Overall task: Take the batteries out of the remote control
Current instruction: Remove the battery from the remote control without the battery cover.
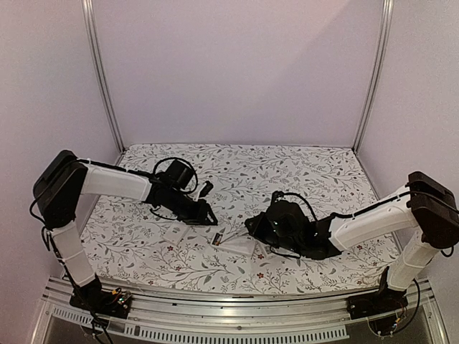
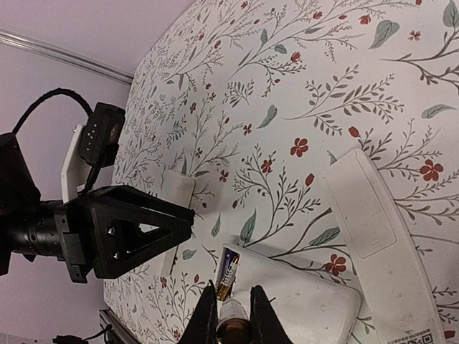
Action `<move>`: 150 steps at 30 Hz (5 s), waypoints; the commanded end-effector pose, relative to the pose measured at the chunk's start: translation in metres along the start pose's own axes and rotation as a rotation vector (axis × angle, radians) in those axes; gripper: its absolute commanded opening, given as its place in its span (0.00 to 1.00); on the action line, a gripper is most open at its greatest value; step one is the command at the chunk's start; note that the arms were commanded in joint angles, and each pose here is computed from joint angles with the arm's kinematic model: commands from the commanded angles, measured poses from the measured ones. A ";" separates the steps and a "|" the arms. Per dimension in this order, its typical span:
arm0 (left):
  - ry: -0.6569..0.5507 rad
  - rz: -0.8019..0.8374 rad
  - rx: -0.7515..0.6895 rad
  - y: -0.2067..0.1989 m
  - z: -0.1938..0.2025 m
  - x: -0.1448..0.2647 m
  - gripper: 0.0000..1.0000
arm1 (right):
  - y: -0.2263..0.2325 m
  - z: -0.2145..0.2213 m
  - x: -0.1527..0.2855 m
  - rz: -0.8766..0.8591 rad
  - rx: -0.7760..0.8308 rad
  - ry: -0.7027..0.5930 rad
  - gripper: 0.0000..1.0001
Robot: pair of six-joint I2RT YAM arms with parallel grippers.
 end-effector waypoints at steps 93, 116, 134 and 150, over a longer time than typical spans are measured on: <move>-0.079 -0.058 0.048 0.027 -0.011 0.024 0.30 | -0.003 0.023 0.009 -0.111 0.029 0.074 0.00; 0.138 0.027 0.052 0.003 0.046 -0.026 0.19 | 0.016 0.003 0.002 -0.002 0.182 -0.049 0.00; 0.188 0.026 0.048 -0.001 0.061 -0.033 0.06 | -0.010 0.017 -0.021 0.144 0.200 -0.017 0.00; 0.194 0.029 0.049 -0.001 0.062 -0.035 0.05 | -0.027 0.023 -0.026 0.026 -0.074 0.213 0.00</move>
Point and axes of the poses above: each gripper's point midway between its finger pads, its own x axis back along the fingers, its own y axis along the line the jaws close on, z = x × y, the point moved 2 cm from there along x, back along the fingers, and after that the axes turned 13 degrees about -x, right-handed, at the moved point
